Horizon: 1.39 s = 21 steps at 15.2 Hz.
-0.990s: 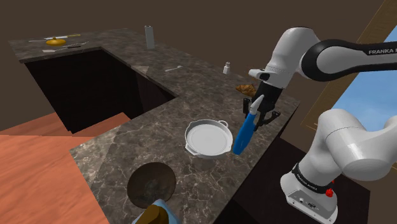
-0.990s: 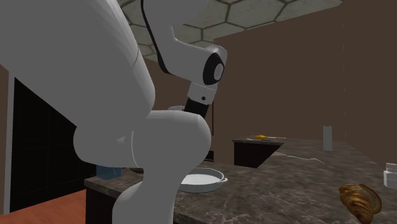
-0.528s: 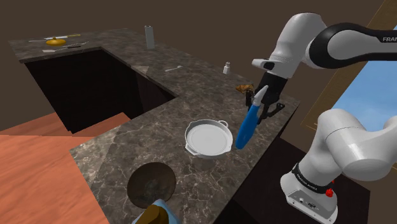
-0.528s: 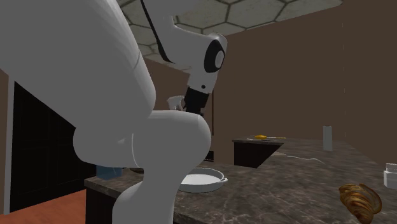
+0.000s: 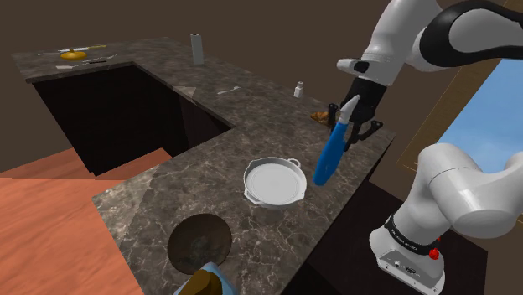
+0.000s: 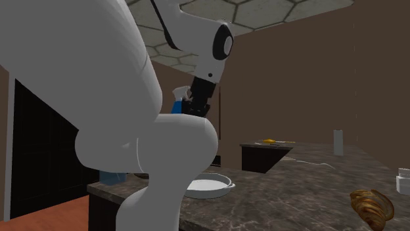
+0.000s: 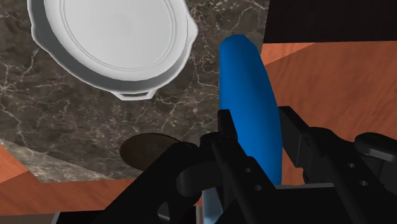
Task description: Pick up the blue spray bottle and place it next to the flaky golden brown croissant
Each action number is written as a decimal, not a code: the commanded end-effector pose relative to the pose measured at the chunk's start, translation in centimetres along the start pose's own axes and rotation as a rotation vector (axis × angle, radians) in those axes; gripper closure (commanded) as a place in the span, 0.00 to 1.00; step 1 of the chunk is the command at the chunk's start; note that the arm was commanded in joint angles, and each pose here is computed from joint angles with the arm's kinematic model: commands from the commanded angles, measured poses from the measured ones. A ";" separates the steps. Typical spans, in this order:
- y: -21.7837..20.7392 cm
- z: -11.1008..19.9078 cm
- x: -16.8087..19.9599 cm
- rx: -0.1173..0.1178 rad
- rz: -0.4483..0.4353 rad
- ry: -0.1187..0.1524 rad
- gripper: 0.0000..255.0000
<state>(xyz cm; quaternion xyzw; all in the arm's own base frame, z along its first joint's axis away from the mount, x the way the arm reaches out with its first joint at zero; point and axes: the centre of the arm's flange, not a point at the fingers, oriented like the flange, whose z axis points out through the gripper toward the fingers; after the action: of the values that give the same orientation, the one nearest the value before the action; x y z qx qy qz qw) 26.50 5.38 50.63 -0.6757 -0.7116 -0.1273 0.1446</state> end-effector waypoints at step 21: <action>-0.2 -10.7 4.4 0.000 0.000 0.000 1.00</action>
<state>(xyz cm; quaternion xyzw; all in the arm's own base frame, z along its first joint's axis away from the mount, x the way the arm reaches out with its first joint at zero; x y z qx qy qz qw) 26.37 5.36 61.64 -0.6756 -0.7117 -0.1272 0.1445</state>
